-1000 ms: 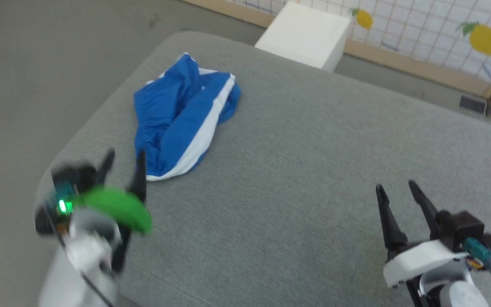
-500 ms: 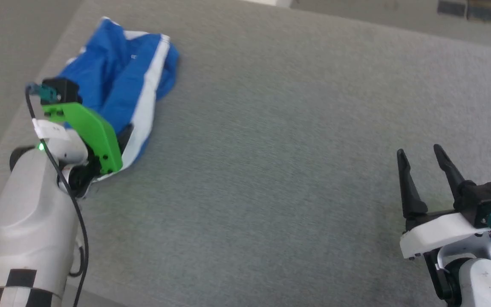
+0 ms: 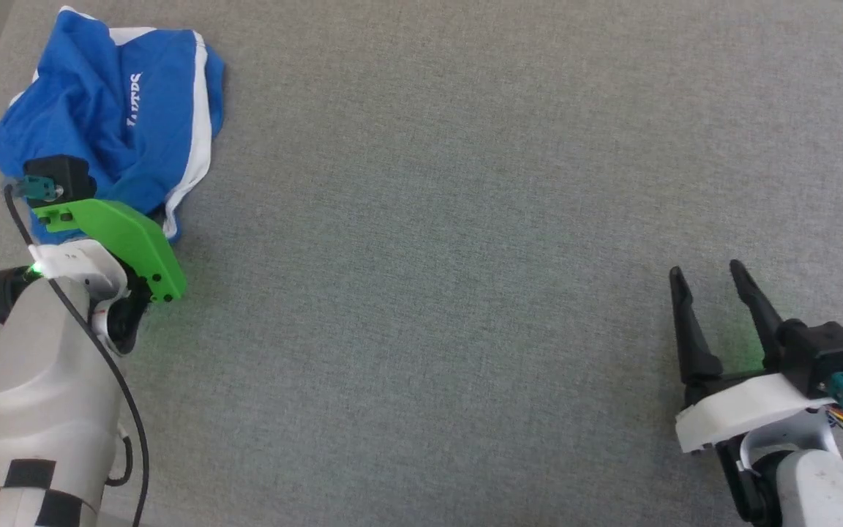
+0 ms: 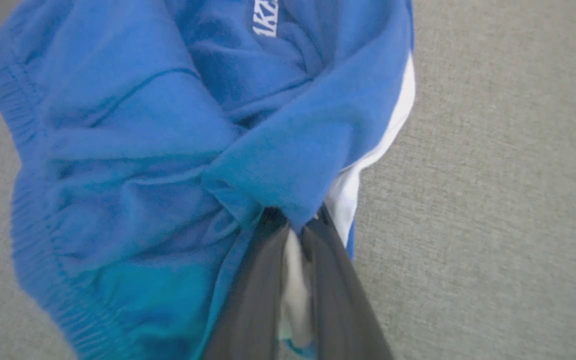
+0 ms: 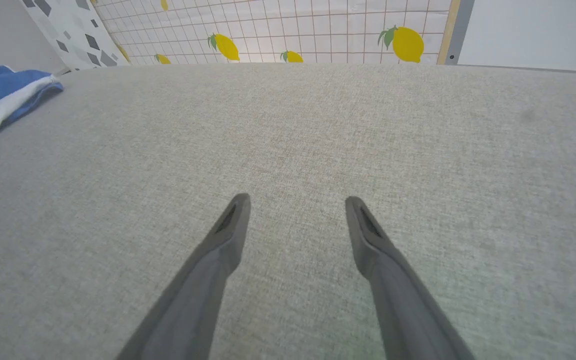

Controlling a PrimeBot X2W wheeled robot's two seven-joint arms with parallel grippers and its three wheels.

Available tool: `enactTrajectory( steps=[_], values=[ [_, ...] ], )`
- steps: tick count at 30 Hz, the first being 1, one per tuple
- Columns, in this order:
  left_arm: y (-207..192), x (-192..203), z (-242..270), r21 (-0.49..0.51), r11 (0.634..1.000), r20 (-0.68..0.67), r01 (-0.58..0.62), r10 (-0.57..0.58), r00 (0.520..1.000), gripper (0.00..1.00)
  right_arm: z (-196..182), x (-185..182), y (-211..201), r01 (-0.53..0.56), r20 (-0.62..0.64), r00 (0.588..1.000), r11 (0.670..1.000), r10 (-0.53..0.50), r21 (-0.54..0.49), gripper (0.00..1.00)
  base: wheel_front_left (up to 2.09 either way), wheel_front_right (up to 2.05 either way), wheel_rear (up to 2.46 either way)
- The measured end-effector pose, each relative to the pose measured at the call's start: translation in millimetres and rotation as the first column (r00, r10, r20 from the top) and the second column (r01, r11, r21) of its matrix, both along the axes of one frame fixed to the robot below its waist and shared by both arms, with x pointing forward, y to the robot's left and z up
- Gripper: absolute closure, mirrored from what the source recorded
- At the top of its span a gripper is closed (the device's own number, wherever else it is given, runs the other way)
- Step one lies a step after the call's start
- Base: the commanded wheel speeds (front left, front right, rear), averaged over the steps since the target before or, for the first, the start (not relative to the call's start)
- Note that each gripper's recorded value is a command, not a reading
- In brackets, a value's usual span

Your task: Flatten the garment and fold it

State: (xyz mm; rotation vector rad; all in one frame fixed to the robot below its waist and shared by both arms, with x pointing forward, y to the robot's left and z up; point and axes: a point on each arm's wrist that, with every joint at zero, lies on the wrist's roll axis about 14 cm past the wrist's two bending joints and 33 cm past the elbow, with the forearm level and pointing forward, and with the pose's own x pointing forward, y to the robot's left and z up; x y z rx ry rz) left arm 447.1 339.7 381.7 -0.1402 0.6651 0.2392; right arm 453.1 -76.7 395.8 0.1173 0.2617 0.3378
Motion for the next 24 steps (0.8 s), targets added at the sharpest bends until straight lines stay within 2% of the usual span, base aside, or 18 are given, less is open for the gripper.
enactTrajectory(
  steps=[4, 6, 8, 9, 11, 13, 16, 18, 19, 21, 22, 24],
  values=[
    [-6, 24, 41, 0.023, 0.999, 0.183, 0.024, -0.027, 0.983, 1.0, 4, -4, 5, -0.008, 0.008, 1.0, 1.0, 0.008, 0.022, 0.0, 0.0, 0.0, 0.0],
    [-9, 47, 90, 0.037, 0.999, 0.333, 0.038, -0.048, 0.942, 1.0, 7, -8, 11, -0.021, 0.009, 1.0, 0.999, 0.02, 0.038, 0.0, 0.0, 0.0, 0.0],
    [-21, 65, 140, 0.054, 0.996, 0.461, 0.076, -0.092, 0.883, 1.0, 13, -12, 15, -0.029, 0.018, 0.999, 0.998, 0.028, 0.053, 0.0, 0.0, 0.0, 0.0],
    [-48, 79, 215, 0.098, 0.983, 0.609, 0.152, -0.18, 0.772, 1.0, 24, -16, 18, -0.031, 0.047, 0.999, 0.997, 0.027, 0.077, 0.0, 0.0, 0.0, 0.0],
    [-75, 80, 256, 0.118, 0.968, 0.68, 0.221, -0.241, 0.693, 1.0, 32, -20, 17, -0.025, 0.065, 0.998, 0.996, 0.02, 0.09, 0.0, 0.0, 0.0, 0.0],
    [-107, 79, 278, 0.141, 0.943, 0.704, 0.302, -0.309, 0.64, 1.0, 36, -24, 12, -0.012, 0.073, 0.997, 0.995, 0.005, 0.098, 0.0, 0.0, 0.0, 0.0],
    [-163, 74, 286, 0.143, 0.886, 0.704, 0.442, -0.405, 0.583, 1.0, 40, -29, -2, 0.03, 0.083, 0.996, 0.995, -0.038, 0.1, 0.0, 0.0, 0.0, 0.0],
    [-205, 67, 275, 0.133, 0.826, 0.677, 0.548, -0.479, 0.558, 1.0, 43, -31, -17, 0.07, 0.093, 0.993, 0.993, -0.079, 0.096, 0.0, 0.0, 0.0, 0.0],
    [-222, 63, 264, 0.114, 0.8, 0.659, 0.589, -0.505, 0.557, 1.0, 44, -32, -22, 0.085, 0.097, 0.991, 0.992, -0.094, 0.095, 0.0, 0.0, 0.0, 0.0],
    [-260, 48, 224, 0.075, 0.722, 0.571, 0.688, -0.597, 0.563, 1.0, 46, -35, -39, 0.132, 0.103, 0.985, 0.987, -0.141, 0.091, 0.0, 0.0, 0.0, 0.0],
    [-276, 38, 199, 0.033, 0.686, 0.517, 0.727, -0.634, 0.575, 1.0, 46, -37, -47, 0.153, 0.105, 0.981, 0.984, -0.162, 0.091, 0.0, 0.0, 0.0, 0.0],
    [-296, 17, 158, -0.106, 0.642, 0.449, 0.76, -0.651, 0.613, 1.0, 46, -42, -58, 0.185, 0.105, 0.975, 0.979, -0.194, 0.09, 0.0, 0.0, 0.0, 0.0]
  ],
)
